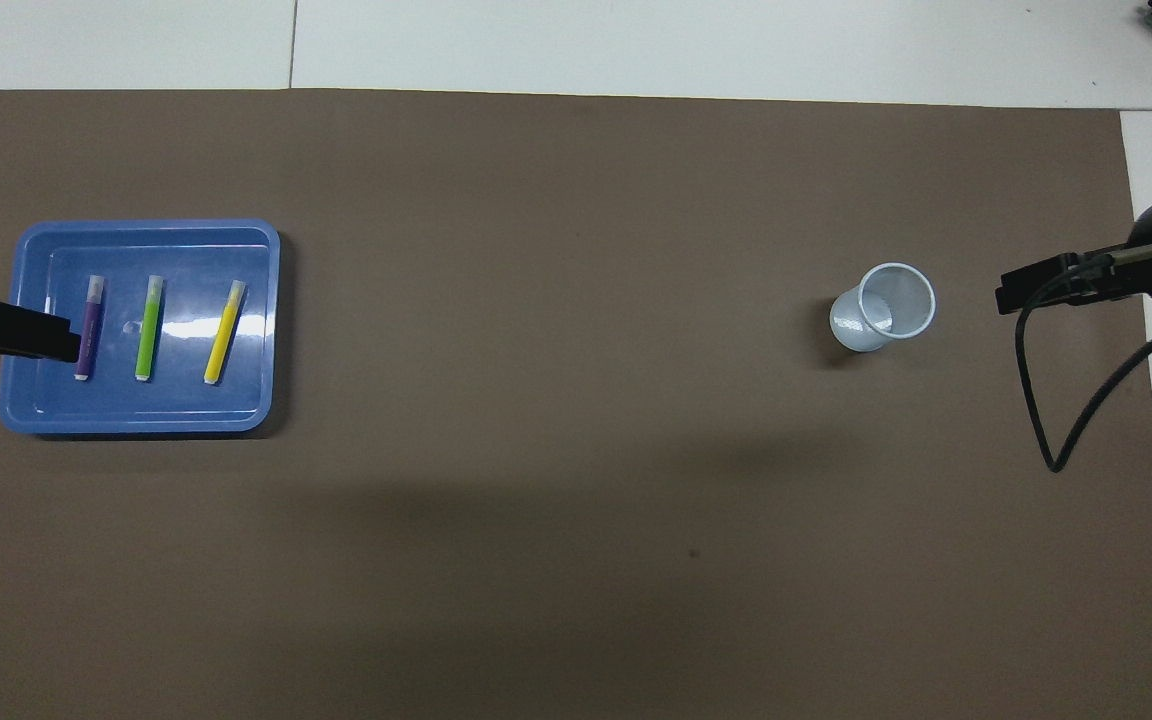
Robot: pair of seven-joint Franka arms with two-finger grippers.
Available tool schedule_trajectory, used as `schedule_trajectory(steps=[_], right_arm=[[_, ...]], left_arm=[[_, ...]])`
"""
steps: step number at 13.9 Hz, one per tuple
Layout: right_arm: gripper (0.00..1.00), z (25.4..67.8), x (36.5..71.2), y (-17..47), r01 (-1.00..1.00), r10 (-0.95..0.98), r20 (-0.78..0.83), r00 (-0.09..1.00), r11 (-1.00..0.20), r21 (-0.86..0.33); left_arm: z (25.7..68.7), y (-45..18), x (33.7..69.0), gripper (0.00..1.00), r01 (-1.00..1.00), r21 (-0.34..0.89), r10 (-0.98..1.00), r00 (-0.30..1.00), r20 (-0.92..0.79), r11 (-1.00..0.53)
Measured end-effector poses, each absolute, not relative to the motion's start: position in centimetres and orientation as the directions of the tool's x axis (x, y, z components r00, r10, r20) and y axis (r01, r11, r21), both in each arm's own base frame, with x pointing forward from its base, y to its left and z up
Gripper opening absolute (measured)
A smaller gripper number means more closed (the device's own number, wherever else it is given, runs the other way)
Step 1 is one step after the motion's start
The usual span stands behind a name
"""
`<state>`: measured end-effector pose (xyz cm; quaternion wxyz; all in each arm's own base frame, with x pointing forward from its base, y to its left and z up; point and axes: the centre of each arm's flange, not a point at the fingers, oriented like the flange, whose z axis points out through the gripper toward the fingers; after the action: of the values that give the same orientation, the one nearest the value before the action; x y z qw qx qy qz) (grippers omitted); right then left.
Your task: Transfer and insert pens with both arms
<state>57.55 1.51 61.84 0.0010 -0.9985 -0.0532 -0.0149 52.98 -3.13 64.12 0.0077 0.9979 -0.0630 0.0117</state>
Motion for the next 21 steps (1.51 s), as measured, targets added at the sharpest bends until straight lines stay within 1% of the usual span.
schedule_trajectory(steps=[18,21], right_arm=[[1.0,61.5,57.6,2.3,0.12,0.12,0.024,0.992,-0.993,-0.002],[1.0,61.1,57.5,2.6,0.121,0.121,0.015,0.993,-0.992,-0.02]], left_arm=[[64.0,-2.8,53.0,1.0,-0.119,0.014,-0.119,0.993,0.022,-0.993],[63.8,-2.6,53.0,1.0,-0.117,0.015,-0.117,0.993,0.018,-0.993]])
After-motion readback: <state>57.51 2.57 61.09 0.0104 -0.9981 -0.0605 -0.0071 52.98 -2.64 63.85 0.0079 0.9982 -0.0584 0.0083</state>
